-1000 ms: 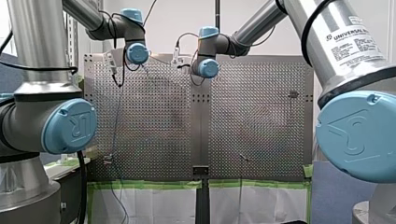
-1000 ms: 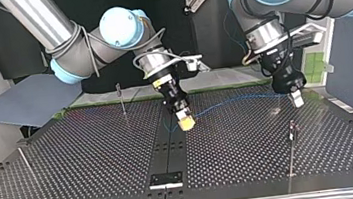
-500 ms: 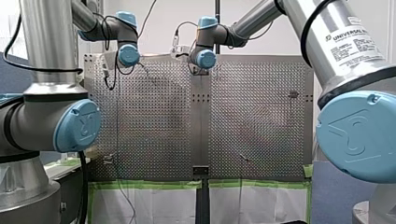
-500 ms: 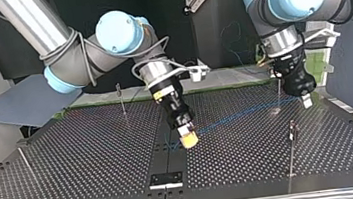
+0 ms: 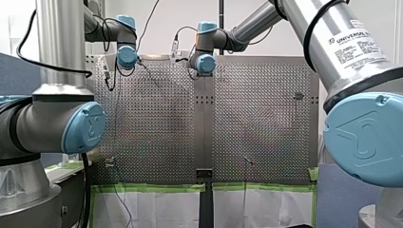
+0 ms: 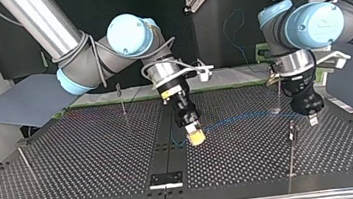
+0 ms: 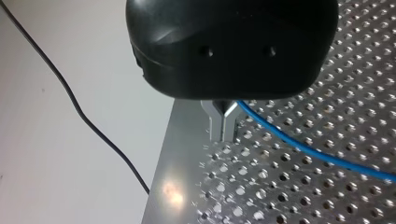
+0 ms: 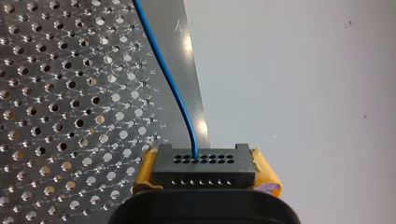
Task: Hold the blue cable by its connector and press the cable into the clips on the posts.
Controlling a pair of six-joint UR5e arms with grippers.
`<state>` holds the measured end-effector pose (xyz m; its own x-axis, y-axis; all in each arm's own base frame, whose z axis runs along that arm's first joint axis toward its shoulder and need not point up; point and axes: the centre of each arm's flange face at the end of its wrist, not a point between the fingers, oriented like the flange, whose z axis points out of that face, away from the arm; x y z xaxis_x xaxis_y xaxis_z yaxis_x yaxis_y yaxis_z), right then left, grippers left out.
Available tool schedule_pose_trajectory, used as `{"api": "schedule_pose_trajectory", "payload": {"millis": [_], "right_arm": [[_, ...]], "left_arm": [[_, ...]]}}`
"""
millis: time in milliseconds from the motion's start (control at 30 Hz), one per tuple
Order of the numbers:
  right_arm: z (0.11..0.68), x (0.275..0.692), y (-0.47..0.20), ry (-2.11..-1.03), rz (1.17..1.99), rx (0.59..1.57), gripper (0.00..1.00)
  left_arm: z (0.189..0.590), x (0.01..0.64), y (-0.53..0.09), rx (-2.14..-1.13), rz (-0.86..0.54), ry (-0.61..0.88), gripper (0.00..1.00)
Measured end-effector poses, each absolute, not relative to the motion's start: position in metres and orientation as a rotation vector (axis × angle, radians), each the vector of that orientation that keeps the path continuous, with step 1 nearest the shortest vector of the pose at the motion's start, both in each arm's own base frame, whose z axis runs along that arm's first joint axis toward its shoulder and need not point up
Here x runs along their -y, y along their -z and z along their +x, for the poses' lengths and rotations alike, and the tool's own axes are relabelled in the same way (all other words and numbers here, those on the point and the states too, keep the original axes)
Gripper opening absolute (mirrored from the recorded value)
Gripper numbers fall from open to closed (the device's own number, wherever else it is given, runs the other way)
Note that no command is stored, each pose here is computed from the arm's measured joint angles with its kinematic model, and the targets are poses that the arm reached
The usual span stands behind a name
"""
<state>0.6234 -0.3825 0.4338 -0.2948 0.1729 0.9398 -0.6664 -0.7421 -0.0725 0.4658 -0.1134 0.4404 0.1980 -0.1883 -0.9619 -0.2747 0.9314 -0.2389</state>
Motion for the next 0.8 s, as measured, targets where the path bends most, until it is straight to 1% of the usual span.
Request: {"api": "schedule_pose_trajectory", "payload": {"millis": [400,800], "right_arm": [[0.629,0.388,-0.426,-2.061,1.417,0.646,0.0],[0.629,0.395,-0.428,-2.058,1.405,0.649,0.0]], "left_arm": [[0.483,0.103,-0.44,-1.388,-0.358,0.003,0.0],[0.497,0.066,-0.446,-1.366,-0.356,0.015,0.0]]}}
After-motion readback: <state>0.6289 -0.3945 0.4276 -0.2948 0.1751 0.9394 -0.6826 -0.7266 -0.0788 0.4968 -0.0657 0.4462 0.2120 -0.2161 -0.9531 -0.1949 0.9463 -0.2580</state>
